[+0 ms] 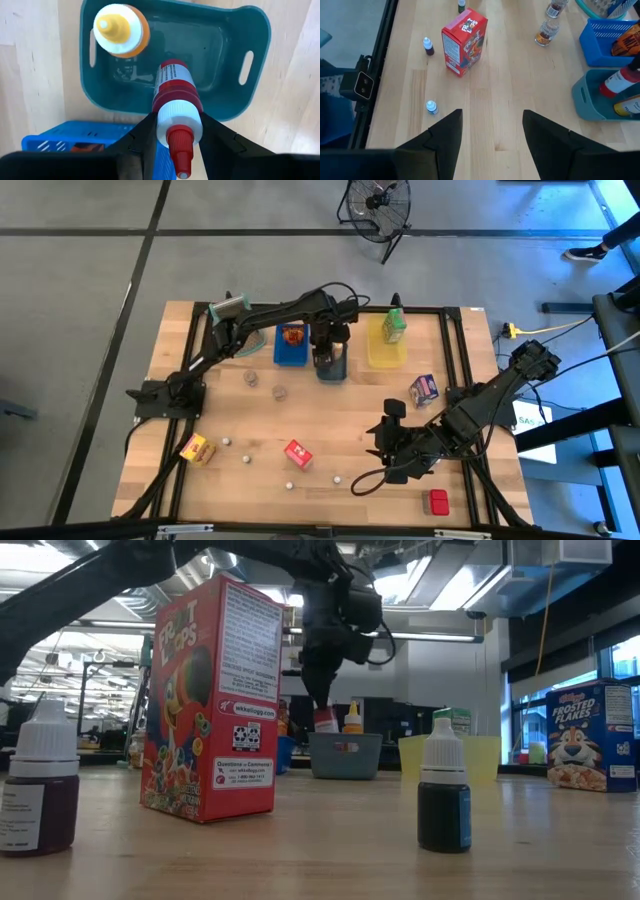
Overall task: Pick & Place Kitchen Items
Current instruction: Put the big red food coloring bottle into the dark green bin
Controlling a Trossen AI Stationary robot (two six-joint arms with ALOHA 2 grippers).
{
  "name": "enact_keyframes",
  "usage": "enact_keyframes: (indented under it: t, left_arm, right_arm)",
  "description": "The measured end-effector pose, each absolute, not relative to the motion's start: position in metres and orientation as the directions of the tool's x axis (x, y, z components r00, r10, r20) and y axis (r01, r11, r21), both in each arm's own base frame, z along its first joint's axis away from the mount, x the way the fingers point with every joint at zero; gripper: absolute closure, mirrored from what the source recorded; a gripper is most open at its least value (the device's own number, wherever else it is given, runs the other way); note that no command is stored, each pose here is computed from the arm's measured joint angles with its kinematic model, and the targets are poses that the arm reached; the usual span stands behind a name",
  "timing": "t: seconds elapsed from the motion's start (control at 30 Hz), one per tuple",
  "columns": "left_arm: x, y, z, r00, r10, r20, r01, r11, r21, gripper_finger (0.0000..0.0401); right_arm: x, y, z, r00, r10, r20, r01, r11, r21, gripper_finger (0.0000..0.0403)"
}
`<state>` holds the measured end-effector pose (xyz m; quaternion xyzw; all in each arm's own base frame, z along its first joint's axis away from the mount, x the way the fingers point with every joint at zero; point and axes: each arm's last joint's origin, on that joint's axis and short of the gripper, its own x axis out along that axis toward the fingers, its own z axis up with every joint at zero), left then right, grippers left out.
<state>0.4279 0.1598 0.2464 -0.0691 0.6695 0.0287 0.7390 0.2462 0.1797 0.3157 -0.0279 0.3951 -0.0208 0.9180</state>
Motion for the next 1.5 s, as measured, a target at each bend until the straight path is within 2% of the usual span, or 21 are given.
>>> enact_keyframes:
  t: [0.23, 0.7, 1.07, 1.5]
  left_arm:
    - [0.429, 0.160, 0.247, 0.120, -0.044, -0.992, -0.156, 0.986, -0.063, 0.0271]
    - [0.432, 0.161, 0.247, 0.147, -0.034, -0.989, -0.159, 0.986, -0.058, 0.0274]
    - [0.434, 0.162, 0.236, 0.114, -0.045, -0.992, -0.160, 0.985, -0.063, 0.0272]
    - [0.437, 0.163, 0.229, 0.101, -0.054, -0.993, -0.161, 0.985, -0.070, 0.0271]
  right_arm:
    - [0.246, 0.180, 0.316, 0.687, -0.060, -0.724, 0.017, 0.998, -0.067, 0.0192]
    - [0.246, 0.180, 0.316, 0.687, -0.060, -0.724, 0.019, 0.998, -0.064, 0.0192]
    - [0.246, 0.180, 0.316, 0.687, -0.059, -0.725, 0.018, 0.998, -0.063, 0.0192]
    - [0.245, 0.178, 0.293, 0.669, -0.100, -0.736, 0.039, 0.994, -0.100, 0.0192]
